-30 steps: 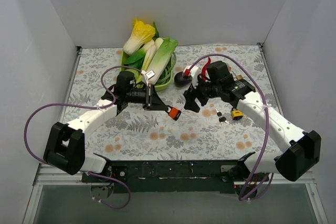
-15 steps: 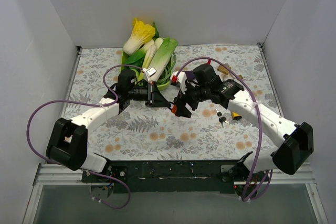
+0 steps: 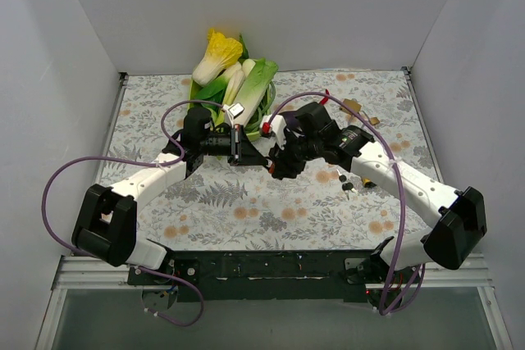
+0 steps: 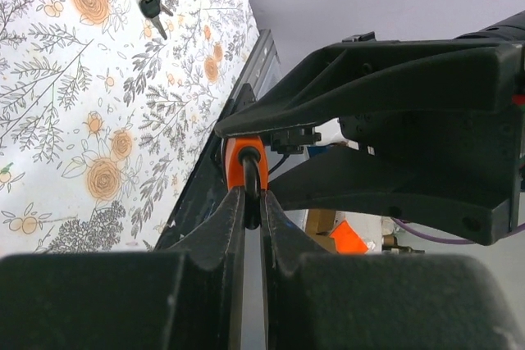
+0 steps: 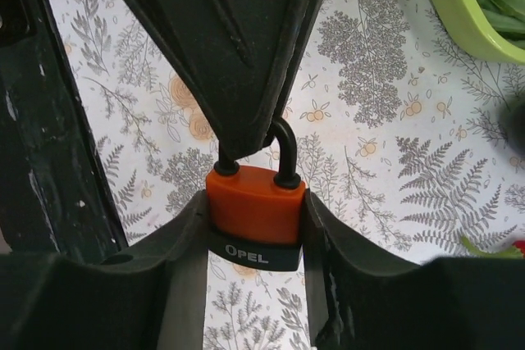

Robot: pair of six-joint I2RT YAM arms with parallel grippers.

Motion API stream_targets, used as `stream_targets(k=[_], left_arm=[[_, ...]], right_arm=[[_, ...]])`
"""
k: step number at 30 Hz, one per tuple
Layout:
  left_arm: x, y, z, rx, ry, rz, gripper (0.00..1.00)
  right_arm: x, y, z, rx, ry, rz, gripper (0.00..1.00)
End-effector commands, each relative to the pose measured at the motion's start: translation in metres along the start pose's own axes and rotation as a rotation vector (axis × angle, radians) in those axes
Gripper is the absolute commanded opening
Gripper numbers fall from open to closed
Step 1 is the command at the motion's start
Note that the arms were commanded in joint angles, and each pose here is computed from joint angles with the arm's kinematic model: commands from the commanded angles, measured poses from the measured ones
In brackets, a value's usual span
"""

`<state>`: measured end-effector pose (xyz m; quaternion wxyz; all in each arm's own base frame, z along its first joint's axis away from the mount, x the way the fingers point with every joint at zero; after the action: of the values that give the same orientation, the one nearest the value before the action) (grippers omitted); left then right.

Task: Lock with the key
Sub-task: Place the lock at the center of the board.

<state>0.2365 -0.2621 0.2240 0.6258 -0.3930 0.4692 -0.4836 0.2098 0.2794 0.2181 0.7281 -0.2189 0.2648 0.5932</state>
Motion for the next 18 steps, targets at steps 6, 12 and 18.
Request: stream_targets(k=[6, 12, 18], left_arm=[[-0.003, -0.023, 0.004, 0.027, 0.006, -0.067, 0.34], [-0.016, -0.014, 0.014, 0.033, -0.054, -0.009, 0.95], [-0.036, -0.004, 0.027, 0.095, -0.168, 0.092, 0.98]], right_arm=[[-0.005, -0.011, 0.009, 0.006, -0.032, -0.077, 0.01], [-0.012, -0.023, -0.021, 0.138, 0.006, -0.11, 0.01], [-0.02, -0.04, -0.093, 0.418, 0.114, -0.178, 0.01]])
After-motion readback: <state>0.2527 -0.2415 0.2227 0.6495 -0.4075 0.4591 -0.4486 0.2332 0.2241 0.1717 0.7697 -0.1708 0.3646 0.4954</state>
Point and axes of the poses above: each gripper's point midway between its finger pads, its own x axis out along the fingers, its own y axis along the line the jaws close on, z = x × y, the point moved 3 cm from there along -x, back along the fingers, and after that the axes turned 5 degrees about -x, right-handed, at the moved point
